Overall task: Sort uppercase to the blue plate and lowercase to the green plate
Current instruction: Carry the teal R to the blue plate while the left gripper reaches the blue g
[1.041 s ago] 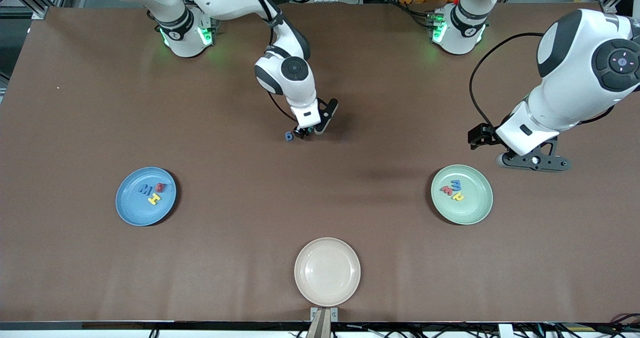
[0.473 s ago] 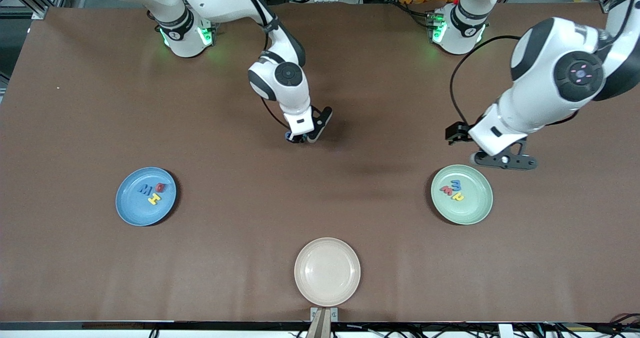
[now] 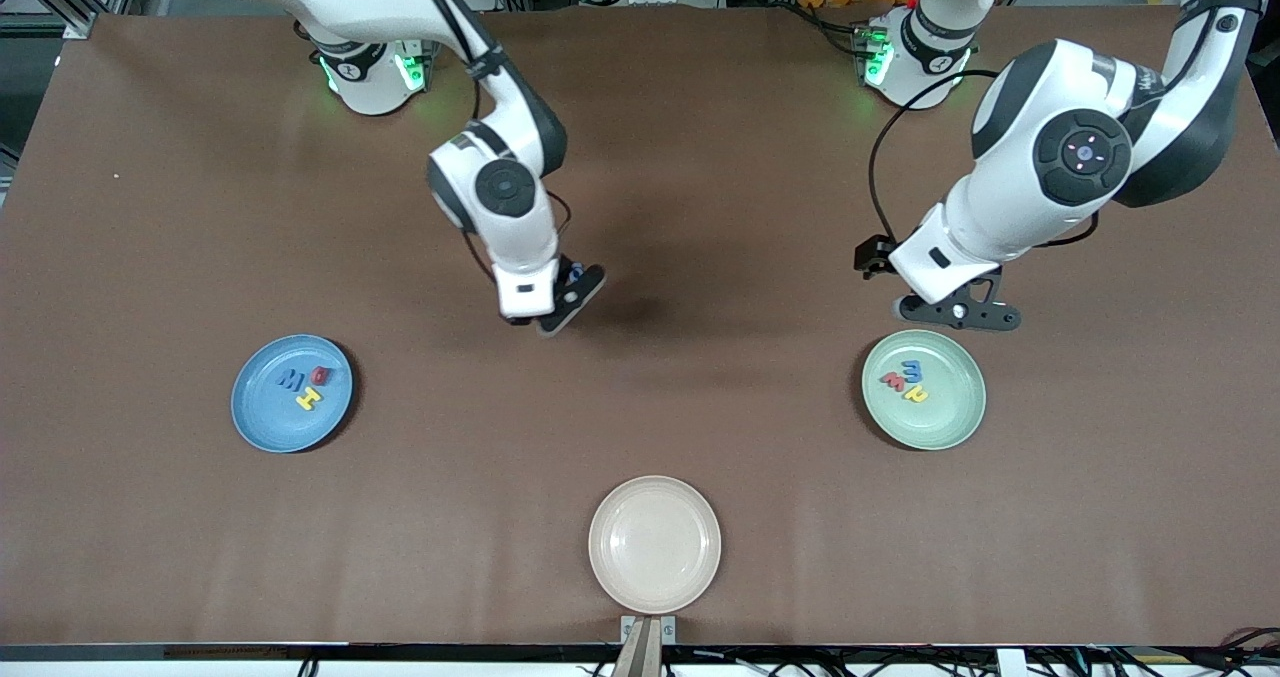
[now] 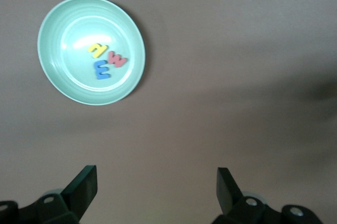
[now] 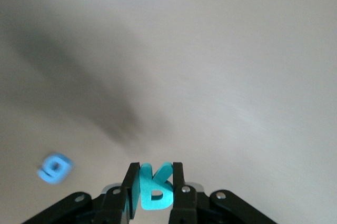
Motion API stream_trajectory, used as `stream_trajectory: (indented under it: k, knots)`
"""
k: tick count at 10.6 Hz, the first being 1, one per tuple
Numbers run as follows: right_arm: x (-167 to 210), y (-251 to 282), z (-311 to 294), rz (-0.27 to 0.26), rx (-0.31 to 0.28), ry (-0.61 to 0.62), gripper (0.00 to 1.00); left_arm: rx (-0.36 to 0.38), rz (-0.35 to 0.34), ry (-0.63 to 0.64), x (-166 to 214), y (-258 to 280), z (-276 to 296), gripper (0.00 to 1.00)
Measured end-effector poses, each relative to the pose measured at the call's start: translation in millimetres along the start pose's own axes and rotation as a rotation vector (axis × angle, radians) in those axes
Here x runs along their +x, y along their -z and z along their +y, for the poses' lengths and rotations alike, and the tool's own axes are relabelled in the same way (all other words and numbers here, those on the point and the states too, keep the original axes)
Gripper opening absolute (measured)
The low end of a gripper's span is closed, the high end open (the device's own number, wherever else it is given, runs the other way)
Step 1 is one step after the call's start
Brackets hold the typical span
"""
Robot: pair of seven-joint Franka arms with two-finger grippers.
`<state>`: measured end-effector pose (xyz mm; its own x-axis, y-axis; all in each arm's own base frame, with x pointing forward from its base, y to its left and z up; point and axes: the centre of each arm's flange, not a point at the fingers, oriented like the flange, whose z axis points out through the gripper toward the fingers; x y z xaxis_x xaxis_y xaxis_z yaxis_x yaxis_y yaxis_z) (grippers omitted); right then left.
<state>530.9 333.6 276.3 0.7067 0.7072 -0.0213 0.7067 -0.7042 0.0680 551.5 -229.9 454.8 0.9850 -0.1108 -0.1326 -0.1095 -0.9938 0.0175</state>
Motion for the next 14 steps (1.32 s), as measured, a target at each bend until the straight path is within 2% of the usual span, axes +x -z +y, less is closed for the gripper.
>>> stream_trajectory:
  k: [2, 4, 6, 7, 9, 11, 12, 14]
  knots:
    - [-23.2, 25.1, 82.8, 0.011, -0.008, -0.132, 0.29, -0.004, -0.006, 0.045, -16.5, -12.7, 63.6, 1.0]
    - [-56.3, 29.1, 156.4, 0.012, -0.013, -0.247, 0.29, -0.05, 0.005, 0.116, -33.3, -35.3, 135.0, 1.0]
    - [-84.7, 25.2, 201.7, -0.014, -0.027, -0.321, 0.29, -0.087, 0.012, 0.214, -49.3, -65.9, 201.4, 1.0]
    - [-98.3, 24.1, 221.7, -0.034, -0.066, -0.333, 0.29, -0.092, 0.014, 0.264, -52.8, -80.2, 232.4, 1.0]
    - [-122.9, 21.4, 252.7, -0.071, -0.124, -0.352, 0.29, -0.096, 0.026, 0.401, -48.6, -111.1, 296.1, 1.0]
    - [-139.7, 13.3, 265.8, -0.095, -0.124, -0.362, 0.29, -0.037, 0.086, 0.481, -52.1, -164.2, 350.9, 1.0]
    - [-146.1, 8.9, 268.9, -0.106, -0.119, -0.363, 0.29, -0.036, 0.116, 0.503, -61.0, -186.5, 375.2, 1.0]
    - [-152.4, 3.9, 271.7, -0.117, -0.114, -0.37, 0.37, -0.074, 0.122, 0.537, -67.0, -204.8, 403.3, 1.0]
